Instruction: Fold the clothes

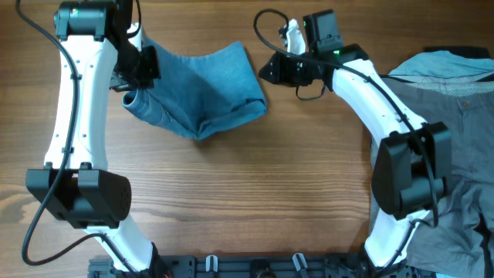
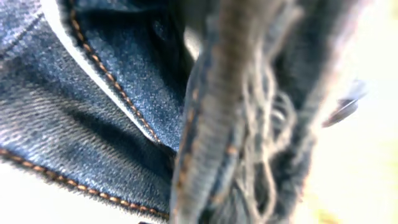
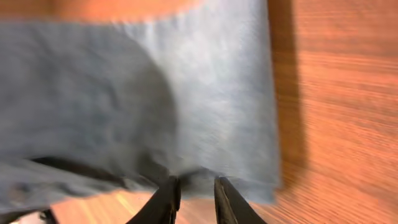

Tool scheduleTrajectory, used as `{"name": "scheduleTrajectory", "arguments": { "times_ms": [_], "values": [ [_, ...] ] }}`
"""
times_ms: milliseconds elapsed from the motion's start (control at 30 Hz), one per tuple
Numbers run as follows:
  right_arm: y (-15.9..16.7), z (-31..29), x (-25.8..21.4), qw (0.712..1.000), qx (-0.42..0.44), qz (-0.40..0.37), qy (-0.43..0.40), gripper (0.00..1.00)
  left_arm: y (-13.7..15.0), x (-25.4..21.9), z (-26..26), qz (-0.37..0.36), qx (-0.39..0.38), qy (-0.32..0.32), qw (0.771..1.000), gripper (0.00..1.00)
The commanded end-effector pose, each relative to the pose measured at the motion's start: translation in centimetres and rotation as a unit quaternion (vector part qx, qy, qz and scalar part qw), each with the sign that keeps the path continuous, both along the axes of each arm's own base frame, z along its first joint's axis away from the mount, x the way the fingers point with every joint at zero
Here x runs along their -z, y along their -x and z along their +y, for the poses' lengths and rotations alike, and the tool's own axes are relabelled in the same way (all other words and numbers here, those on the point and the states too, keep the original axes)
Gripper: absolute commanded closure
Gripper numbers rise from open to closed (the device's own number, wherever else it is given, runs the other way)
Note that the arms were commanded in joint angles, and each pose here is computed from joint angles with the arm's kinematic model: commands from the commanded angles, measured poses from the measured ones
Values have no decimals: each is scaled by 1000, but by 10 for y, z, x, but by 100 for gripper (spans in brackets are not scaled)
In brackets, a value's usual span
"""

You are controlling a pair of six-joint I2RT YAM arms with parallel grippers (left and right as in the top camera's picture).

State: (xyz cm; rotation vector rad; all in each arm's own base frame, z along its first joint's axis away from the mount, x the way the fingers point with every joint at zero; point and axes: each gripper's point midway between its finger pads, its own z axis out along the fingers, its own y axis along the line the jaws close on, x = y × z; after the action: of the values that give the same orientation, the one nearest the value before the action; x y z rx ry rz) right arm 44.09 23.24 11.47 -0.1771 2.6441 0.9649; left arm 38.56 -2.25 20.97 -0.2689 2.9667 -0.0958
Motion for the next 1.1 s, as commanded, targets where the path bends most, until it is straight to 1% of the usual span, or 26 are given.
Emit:
{"name": "scheduleTrajectory", "arguments": {
  "times_ms": [0,67,100,167,267,400,467,500,567,600,633,700,767,833,900,933,967,1033,1067],
  "values": [
    [6,6,54,998,-23,12,64,77,-18,-22,-39,-62,35,49,996,96],
    [4,14,80,997,-29,20,67,77,-21,-23,-50,-70,45,52,995,96],
    [9,14,101,996,-31,42,74,78,-24,-24,-56,-78,51,53,994,95],
    [17,12,123,993,-22,78,81,82,-29,-26,-59,-88,55,54,993,95],
    [27,8,149,989,-24,112,93,83,-34,-27,-62,-99,51,57,992,93],
    [30,7,151,988,-24,119,94,84,-55,-21,-68,-116,14,74,990,93],
    [30,8,151,988,-25,120,94,84,-73,-9,-82,-124,0,91,988,95],
    [31,8,151,988,-25,120,94,84,-84,2,-99,-125,9,107,986,96],
    [31,8,151,988,-25,121,95,84,-100,29,-129,-124,28,114,985,96],
    [31,8,151,988,-25,122,94,83,-105,40,-142,-123,39,115,985,93],
    [32,7,152,988,-23,124,94,83,-108,49,-151,-122,49,114,985,92],
    [33,6,152,987,-19,130,97,83,-111,68,-158,-117,55,90,988,94],
    [38,2,147,985,-18,143,97,81,-114,69,-152,-123,50,74,988,91],
    [37,-6,128,986,-16,139,93,81,-120,63,-145,-136,42,77,987,91],
    [29,-11,89,993,-31,102,60,79,-121,62,-140,-134,38,79,987,88],
    [23,-15,67,995,-35,75,45,77,-120,62,-142,-132,40,86,987,86],
    [18,-21,48,997,-28,56,38,76,-119,61,-147,-132,44,95,986,84],
    [9,-37,12,999,-6,21,29,76,-119,59,-161,-137,55,106,983,77],
    [4,-49,-5,1000,11,5,26,74,-119,61,-170,-140,63,108,982,69]
  ]
}}
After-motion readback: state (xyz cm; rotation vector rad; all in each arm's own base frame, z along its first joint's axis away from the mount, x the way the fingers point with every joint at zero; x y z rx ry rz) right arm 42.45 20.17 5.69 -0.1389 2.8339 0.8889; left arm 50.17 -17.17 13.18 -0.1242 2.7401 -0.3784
